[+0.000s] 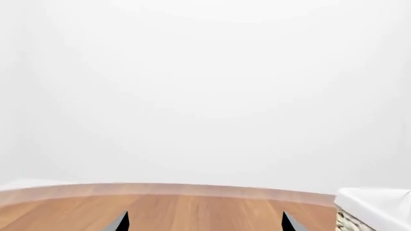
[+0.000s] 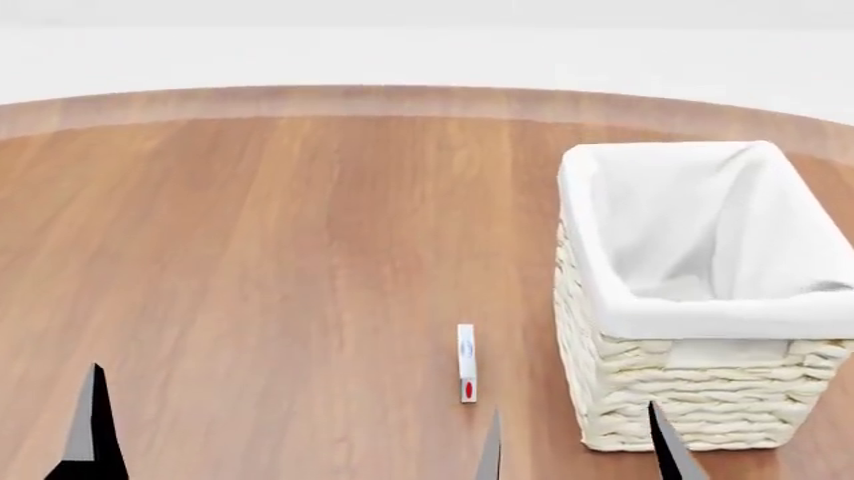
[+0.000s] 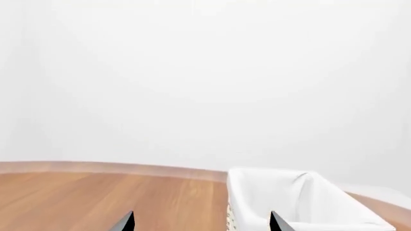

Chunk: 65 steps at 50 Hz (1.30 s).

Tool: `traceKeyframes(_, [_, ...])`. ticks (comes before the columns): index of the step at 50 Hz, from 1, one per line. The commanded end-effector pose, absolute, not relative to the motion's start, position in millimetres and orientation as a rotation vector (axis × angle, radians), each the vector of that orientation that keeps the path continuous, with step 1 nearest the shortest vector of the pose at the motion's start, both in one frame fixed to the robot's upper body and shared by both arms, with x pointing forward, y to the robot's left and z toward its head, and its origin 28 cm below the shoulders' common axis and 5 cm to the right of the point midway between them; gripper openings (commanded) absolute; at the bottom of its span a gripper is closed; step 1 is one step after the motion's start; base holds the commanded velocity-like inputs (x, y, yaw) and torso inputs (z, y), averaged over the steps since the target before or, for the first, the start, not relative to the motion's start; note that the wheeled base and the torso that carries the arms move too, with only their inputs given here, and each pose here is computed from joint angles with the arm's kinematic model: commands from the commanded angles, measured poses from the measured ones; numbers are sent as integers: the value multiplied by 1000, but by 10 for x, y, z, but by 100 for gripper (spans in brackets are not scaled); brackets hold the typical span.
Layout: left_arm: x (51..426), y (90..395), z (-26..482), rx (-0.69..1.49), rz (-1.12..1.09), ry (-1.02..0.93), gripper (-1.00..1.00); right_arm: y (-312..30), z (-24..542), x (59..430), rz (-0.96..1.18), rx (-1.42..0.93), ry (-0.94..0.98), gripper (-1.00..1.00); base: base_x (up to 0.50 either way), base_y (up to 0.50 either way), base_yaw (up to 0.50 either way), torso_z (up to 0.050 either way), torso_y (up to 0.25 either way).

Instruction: Pick up the tomato sauce, and put it in the basket.

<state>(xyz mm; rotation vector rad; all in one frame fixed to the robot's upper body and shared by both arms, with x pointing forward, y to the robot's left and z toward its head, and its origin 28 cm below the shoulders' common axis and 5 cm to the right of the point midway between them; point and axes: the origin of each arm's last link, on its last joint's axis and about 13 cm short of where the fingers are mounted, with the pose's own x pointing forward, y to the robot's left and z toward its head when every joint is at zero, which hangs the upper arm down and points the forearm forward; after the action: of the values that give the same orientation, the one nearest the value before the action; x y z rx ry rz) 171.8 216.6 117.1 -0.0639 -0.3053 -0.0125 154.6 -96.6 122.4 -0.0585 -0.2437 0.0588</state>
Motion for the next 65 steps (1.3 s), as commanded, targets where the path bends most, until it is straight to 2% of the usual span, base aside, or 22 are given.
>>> traceKeyframes(1, [1714, 2173, 1178, -66, -10, -310, 100, -969, 1211, 1548, 60, -56, -241, 100, 500, 0, 0, 0, 0])
traceKeyframes(11, [1715, 2188, 1200, -67, -6, -312, 100, -967, 1192, 1567, 37, -67, -218, 100, 500, 0, 0, 0, 0])
traceKeyframes(23, [1717, 2182, 1143, -69, -11, -300, 100, -967, 1124, 1479, 25, -58, -201, 100, 0, 0, 0, 0, 1])
traceKeyframes(45, [1729, 2212, 1073, -76, -7, -285, 100, -797, 620, 792, 3, -25, -63, 100, 0, 0, 0, 0, 0])
traceKeyframes(48, [1729, 2217, 1086, -74, -8, -289, 100, -774, 618, 694, 30, 29, -42, 100, 0, 0, 0, 0, 0])
traceKeyframes(65, [1739, 2198, 1057, -68, -16, -290, 100, -717, 513, 318, -23, -2, -2, 100, 0, 0, 0, 0, 0])
